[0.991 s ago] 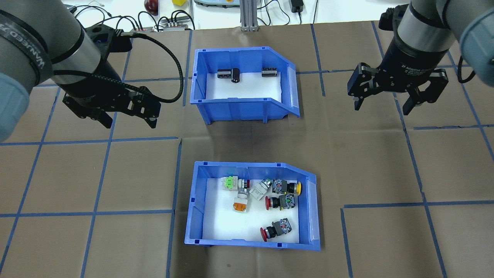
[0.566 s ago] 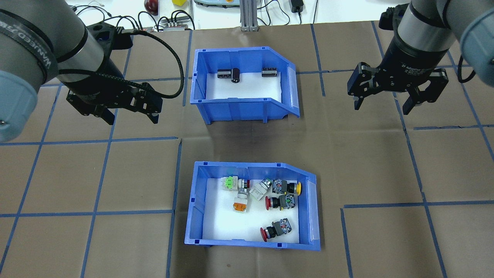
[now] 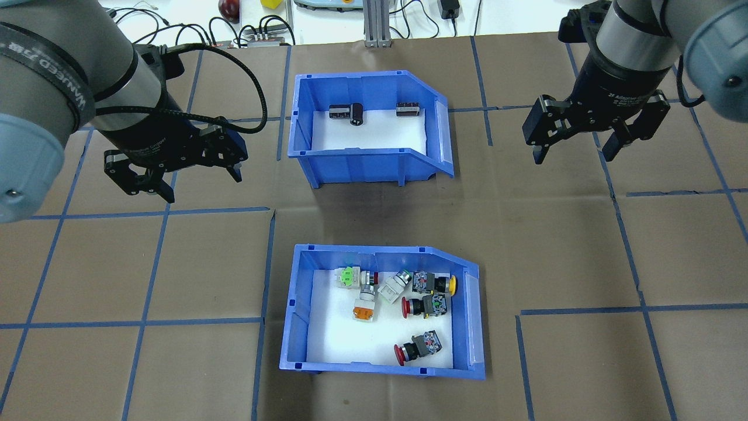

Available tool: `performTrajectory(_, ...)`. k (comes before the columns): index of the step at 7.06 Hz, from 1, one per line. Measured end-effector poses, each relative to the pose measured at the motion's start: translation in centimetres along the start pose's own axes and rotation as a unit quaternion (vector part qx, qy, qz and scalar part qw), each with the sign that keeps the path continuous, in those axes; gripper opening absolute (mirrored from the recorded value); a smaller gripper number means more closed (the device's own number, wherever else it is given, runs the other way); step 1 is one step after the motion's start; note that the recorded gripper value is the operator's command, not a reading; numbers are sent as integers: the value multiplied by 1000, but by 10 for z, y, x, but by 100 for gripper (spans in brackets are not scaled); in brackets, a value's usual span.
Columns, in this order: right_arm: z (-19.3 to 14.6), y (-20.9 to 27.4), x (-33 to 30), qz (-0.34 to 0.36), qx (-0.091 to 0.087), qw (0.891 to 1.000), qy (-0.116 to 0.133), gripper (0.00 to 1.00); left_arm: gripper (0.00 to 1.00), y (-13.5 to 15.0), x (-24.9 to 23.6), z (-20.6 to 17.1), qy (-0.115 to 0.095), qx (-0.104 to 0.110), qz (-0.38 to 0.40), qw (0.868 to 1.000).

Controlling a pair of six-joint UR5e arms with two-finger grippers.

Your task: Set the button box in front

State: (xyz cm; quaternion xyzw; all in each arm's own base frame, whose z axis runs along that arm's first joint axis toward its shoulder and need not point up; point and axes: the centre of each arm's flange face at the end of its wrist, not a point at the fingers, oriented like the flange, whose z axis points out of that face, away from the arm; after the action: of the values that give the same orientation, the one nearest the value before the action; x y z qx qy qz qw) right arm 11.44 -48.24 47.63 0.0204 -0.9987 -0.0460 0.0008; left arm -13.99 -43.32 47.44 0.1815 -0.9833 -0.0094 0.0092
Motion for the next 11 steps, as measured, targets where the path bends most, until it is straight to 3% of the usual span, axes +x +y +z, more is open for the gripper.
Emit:
performTrajectory(2, -4, -35, 0, -81, 3, 997, 0, 100, 99, 18, 0, 14, 1, -12, -116, 993)
performTrajectory(3, -6, -56, -3, -141, 7, 990, 1, 100, 98, 30, -3, 22, -1, -18, -173, 985)
performTrajectory(4, -7, -77, -12, -217, 10, 976, 3, 100, 97, 45, -5, 31, -4, -23, -222, 975)
performTrajectory(7, -2, -126, -67, -436, 23, 899, 15, 100, 97, 130, 40, 79, -32, -54, -370, 927)
performTrajectory(9, 17, -148, -129, -531, 33, 846, 26, 100, 97, 185, 67, 123, -36, -50, -427, 902)
performTrajectory(11, 52, -160, -209, -592, 44, 804, 36, 100, 97, 233, 83, 146, -36, -47, -473, 879)
